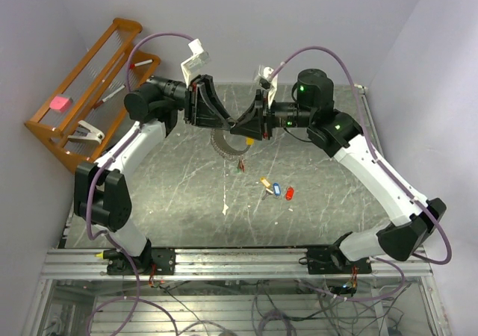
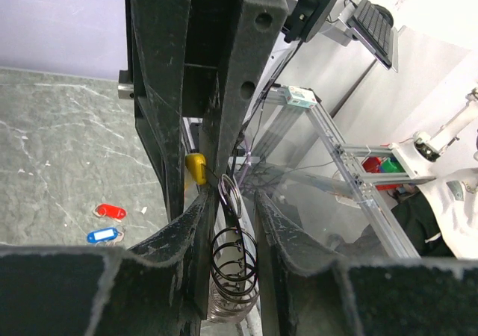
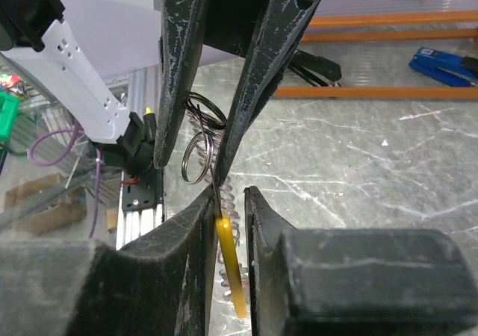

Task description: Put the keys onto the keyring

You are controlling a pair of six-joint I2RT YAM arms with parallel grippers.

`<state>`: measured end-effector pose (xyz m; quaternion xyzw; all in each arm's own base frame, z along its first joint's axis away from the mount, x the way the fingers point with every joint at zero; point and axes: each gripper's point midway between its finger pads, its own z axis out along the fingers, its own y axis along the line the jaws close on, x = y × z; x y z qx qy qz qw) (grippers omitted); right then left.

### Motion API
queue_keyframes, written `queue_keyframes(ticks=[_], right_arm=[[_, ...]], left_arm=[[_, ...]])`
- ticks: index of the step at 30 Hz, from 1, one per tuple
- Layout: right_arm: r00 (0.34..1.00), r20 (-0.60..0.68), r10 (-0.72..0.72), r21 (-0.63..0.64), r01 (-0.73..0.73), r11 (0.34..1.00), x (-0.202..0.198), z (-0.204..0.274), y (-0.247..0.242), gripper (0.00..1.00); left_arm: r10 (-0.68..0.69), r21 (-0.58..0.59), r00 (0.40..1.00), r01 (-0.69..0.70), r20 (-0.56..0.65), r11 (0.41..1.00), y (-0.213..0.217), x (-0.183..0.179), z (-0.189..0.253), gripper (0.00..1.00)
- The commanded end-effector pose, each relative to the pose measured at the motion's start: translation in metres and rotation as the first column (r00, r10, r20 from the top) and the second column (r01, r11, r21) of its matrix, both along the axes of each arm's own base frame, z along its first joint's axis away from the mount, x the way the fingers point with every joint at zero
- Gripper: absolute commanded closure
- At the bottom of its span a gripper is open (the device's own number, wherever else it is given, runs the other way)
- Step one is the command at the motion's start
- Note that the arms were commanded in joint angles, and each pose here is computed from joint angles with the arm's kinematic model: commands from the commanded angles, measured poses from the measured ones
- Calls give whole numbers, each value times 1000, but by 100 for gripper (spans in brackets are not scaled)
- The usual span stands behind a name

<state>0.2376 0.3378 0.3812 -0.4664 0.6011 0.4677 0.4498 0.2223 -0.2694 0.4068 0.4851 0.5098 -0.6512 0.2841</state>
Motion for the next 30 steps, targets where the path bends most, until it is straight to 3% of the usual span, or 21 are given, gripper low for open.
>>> queue_keyframes(ticks=[1, 5, 8, 9, 12, 16, 22, 25, 26, 30], right_arm=[[997, 58, -53, 45, 50, 998, 4, 21, -9, 79], [996, 60, -66, 49, 63, 997, 6, 22, -12, 81], [994, 63, -89, 49, 86, 995, 7, 25, -18, 68], [993, 68, -95, 55, 92, 994, 6, 28, -22, 60], [989, 86, -121, 89, 113, 990, 4, 41, -35, 57], [986, 91, -141, 101, 131, 986, 3, 51, -50, 62], [998, 36, -42, 156, 36, 987, -6, 56, -44, 81], [1000, -29, 12, 143, -8, 990, -4, 43, -36, 81], [999, -37, 18, 129, -13, 992, -3, 36, -35, 78], [998, -60, 38, 138, -29, 990, -7, 25, -35, 50]], left_arm=[[-13, 7, 999, 13, 50, 1000, 4, -10, 3, 93], [-8, 11, 999, 7, 43, 1000, 4, -6, 1, 93], [-1, 12, 999, 1, 40, 1000, 5, -3, 1, 93], [1, 12, 999, -1, 41, 1000, 5, -2, 2, 93], [8, 15, 999, -8, 34, 1000, 6, 2, -1, 93], [9, 17, 999, -10, 32, 1000, 7, 2, -3, 93], [10, 21, 1000, -10, 19, 1000, 6, 4, -7, 93], [10, 23, 1000, -10, 14, 1000, 6, 5, -8, 93], [10, 22, 1000, -10, 17, 1000, 6, 4, -7, 93], [10, 20, 1000, -10, 21, 1000, 6, 3, -4, 93]])
